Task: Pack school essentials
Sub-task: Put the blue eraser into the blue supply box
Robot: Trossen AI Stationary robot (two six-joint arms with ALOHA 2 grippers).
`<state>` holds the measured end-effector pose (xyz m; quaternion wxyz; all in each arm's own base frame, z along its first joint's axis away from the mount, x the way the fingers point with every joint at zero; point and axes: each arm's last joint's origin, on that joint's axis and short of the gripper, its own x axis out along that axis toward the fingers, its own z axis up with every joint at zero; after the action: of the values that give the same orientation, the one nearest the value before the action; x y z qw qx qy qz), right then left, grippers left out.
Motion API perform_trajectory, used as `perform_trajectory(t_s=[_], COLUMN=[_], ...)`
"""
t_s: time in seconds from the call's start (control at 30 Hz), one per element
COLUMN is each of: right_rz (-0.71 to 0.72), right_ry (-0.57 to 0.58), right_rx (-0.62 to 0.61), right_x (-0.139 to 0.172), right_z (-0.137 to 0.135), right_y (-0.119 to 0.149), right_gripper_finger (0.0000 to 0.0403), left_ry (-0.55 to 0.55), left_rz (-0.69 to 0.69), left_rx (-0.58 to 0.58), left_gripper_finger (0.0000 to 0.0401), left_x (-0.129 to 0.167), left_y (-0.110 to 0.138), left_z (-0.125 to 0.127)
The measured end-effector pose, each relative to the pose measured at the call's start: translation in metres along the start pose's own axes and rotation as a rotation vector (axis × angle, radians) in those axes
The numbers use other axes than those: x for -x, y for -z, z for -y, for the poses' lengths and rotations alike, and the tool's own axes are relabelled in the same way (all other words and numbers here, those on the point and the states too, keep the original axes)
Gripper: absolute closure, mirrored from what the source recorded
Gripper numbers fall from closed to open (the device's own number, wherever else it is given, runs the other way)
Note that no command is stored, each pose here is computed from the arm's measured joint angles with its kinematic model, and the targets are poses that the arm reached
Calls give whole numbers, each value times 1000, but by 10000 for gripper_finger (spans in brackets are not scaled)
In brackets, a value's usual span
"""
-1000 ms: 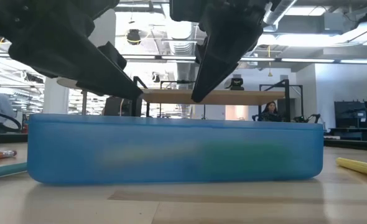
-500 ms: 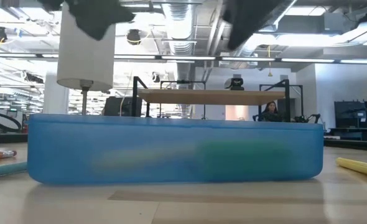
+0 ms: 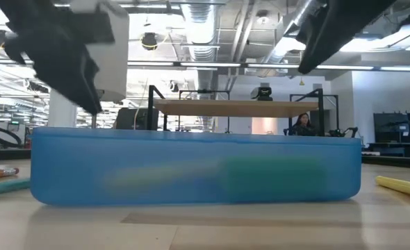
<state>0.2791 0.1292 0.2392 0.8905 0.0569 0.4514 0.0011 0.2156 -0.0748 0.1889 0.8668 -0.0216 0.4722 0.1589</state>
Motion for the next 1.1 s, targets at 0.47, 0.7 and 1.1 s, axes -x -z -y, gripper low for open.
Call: perform_trajectory(t_s=[0.47,0.7,1.1], right_rz=[38,44,57], right_ry=[-25,-23,-10], right_rx=[-13,-1,-24], right_x=[3,5,3], right_z=[-1,-7,0], right_y=[6,8,4], right_gripper_finger=[232,234,236], left_ry=[-38,-33,135], left_rz=[-112,-17,128], left_rx=[137,112,340], left_gripper_finger=[228,228,228], left_x=[-17,-18,-14], left_y=[-7,8,46], left_z=[-24,-16,-52])
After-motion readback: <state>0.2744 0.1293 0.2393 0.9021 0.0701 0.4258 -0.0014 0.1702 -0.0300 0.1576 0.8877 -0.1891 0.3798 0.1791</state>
